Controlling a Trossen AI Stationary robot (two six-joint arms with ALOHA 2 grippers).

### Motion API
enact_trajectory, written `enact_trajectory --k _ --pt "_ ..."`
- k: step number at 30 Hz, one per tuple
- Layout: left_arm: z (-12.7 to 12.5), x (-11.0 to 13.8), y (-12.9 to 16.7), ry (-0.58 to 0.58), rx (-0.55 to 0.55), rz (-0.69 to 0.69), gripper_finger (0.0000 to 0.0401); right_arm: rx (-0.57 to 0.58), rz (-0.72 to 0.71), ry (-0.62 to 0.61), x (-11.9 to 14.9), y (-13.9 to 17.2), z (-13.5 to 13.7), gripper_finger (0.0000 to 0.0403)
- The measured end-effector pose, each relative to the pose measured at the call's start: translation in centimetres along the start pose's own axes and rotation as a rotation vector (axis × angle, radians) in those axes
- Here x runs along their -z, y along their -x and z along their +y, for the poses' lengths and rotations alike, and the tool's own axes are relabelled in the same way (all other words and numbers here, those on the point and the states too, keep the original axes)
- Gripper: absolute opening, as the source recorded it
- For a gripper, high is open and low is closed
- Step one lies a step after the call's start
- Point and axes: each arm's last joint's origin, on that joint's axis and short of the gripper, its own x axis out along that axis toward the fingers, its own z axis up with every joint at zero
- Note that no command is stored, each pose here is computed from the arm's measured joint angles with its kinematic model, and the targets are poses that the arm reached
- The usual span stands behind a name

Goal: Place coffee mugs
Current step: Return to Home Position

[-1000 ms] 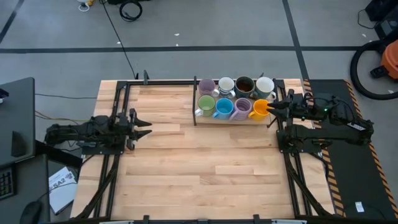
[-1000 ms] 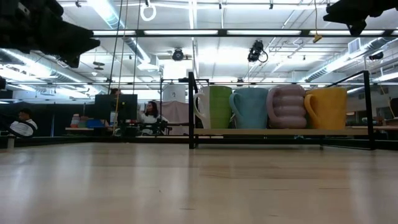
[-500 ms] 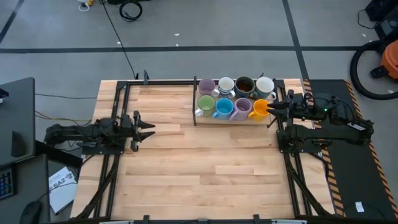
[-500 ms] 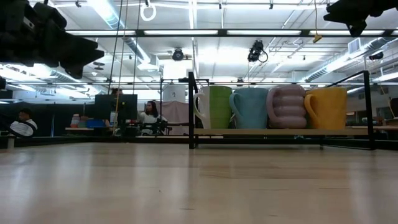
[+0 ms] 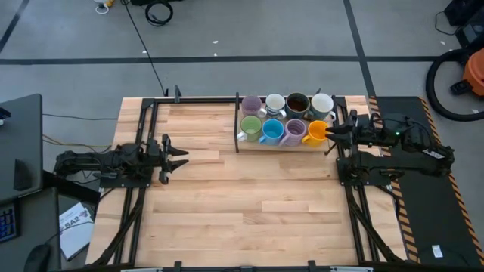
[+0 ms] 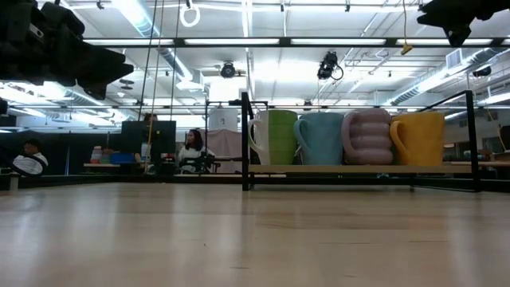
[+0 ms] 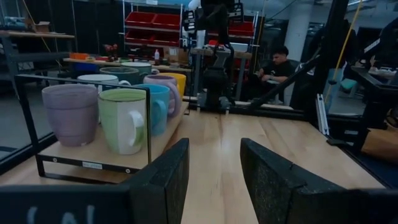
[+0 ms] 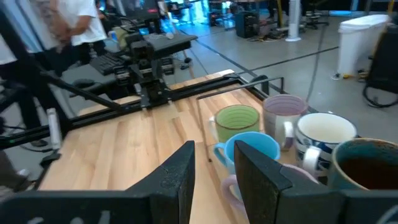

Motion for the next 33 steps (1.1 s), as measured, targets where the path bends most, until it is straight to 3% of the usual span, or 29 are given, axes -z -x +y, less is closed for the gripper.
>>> enact_trajectory --k 12,24,33 --pt "0.0 0.0 0.0 0.008 -0.001 0.001 0.0151 -0.074 -0.108 -0.004 3.6 -0.3 -0.5 0.0117" --pt "0.0 0.0 0.0 0.006 -0.001 0.003 0.0151 -0.090 -0.213 0.049 5.8 -3.2 -0.7 0.0117" --pt "0.0 0.1 0.0 0.005 -0.001 0.003 0.0151 -0.109 -0.191 0.052 8.4 -5.1 -1.0 0.0117"
